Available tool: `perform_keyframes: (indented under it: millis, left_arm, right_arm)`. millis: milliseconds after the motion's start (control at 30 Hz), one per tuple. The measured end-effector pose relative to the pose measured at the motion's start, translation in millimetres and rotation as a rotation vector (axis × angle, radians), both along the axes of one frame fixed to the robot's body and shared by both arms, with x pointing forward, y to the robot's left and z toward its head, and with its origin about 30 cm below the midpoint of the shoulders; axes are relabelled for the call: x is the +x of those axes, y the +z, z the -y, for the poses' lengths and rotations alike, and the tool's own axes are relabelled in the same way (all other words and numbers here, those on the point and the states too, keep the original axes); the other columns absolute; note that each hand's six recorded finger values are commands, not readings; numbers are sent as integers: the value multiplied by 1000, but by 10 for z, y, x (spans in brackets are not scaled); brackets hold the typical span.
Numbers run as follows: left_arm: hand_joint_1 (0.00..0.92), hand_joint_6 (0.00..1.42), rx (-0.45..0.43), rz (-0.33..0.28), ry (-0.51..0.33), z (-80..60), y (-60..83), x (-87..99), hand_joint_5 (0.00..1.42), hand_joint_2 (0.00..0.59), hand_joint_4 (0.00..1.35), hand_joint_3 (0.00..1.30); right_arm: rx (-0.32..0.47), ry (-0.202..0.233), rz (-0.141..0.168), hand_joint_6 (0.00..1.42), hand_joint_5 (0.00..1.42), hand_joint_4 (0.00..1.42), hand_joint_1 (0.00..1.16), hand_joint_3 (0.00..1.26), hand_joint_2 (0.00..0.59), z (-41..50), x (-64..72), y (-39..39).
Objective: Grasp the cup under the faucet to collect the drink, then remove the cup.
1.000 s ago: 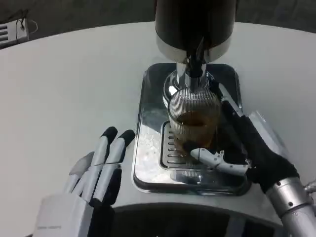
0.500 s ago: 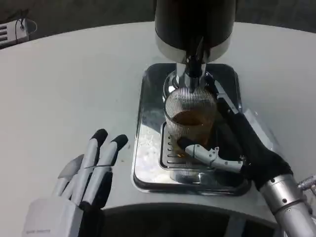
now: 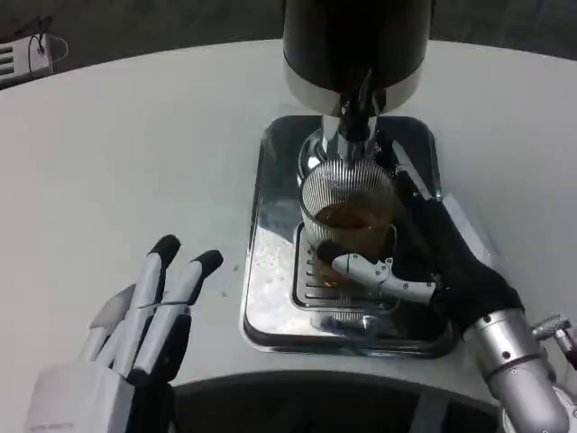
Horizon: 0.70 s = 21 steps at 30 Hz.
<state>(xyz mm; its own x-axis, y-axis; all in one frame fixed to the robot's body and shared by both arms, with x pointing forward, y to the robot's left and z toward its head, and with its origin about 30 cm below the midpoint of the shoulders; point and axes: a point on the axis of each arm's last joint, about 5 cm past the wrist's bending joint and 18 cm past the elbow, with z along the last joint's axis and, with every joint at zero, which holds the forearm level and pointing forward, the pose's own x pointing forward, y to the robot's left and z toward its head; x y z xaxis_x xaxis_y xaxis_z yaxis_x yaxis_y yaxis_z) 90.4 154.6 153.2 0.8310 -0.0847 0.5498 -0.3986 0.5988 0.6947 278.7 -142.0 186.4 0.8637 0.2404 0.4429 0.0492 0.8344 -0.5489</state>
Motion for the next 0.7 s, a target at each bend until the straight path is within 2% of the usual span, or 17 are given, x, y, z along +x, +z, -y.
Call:
perform_keyframes:
  millis: [567, 700]
  left_arm:
    - [0, 124, -10, -15, 26, -6, 21, -77, 262, 143, 0, 165]
    - [0, 124, -10, -15, 31, -9, 25, -85, 262, 142, 0, 165]
  right_arm:
    - [57, -5, 23, 257, 161, 97, 676, 18, 170, -112, -1, -13]
    - [62, -7, 28, 252, 159, 97, 677, 15, 170, -116, 2, -16]
